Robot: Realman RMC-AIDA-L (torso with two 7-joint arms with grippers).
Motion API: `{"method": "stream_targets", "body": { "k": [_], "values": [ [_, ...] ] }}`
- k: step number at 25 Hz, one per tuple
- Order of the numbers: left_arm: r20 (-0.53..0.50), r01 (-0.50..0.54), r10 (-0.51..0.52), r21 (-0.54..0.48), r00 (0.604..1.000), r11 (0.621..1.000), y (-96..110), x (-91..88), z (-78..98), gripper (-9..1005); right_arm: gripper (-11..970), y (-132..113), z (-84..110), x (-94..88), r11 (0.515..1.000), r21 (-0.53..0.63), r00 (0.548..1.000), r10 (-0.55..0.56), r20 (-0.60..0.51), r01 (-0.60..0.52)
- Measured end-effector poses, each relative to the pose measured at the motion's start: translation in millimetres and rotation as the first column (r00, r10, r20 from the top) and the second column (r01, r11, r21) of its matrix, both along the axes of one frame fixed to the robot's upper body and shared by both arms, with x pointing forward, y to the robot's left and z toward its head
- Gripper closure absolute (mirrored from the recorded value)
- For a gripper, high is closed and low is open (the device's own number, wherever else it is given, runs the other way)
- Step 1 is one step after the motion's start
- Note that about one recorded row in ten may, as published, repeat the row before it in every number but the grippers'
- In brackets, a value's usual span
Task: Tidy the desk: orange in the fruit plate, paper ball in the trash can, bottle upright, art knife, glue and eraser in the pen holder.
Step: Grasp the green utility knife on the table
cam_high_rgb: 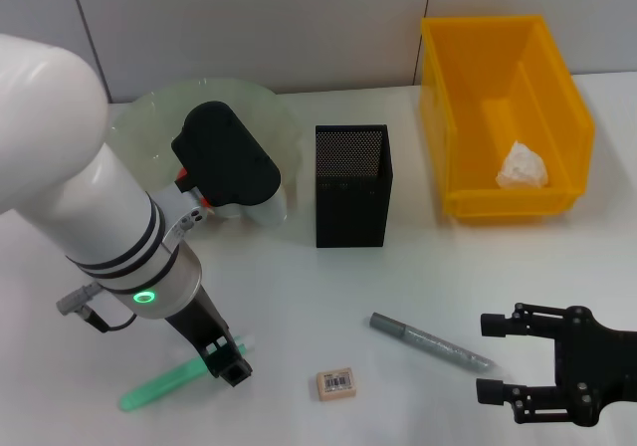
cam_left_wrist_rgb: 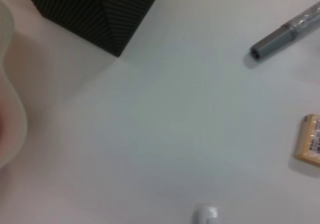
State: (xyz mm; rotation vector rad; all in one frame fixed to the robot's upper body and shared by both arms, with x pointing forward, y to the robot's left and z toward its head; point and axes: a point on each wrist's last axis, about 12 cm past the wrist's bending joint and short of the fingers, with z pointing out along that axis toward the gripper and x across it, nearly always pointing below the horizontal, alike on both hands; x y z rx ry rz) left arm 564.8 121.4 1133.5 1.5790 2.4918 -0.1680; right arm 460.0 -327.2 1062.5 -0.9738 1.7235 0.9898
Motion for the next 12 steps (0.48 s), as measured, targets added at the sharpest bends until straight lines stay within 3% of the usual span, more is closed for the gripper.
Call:
{"method": "stream_targets", "body": {
  "k": [12],
  "values": [
    [-0.007,-0.002,0.003,0.02,1.0,1.0,-2.1,5.9,-1.8,441,185,0.8,-0.5,0.4,1.0,0.0,1.0,0.002,-0.003,-0.002]
  ]
}}
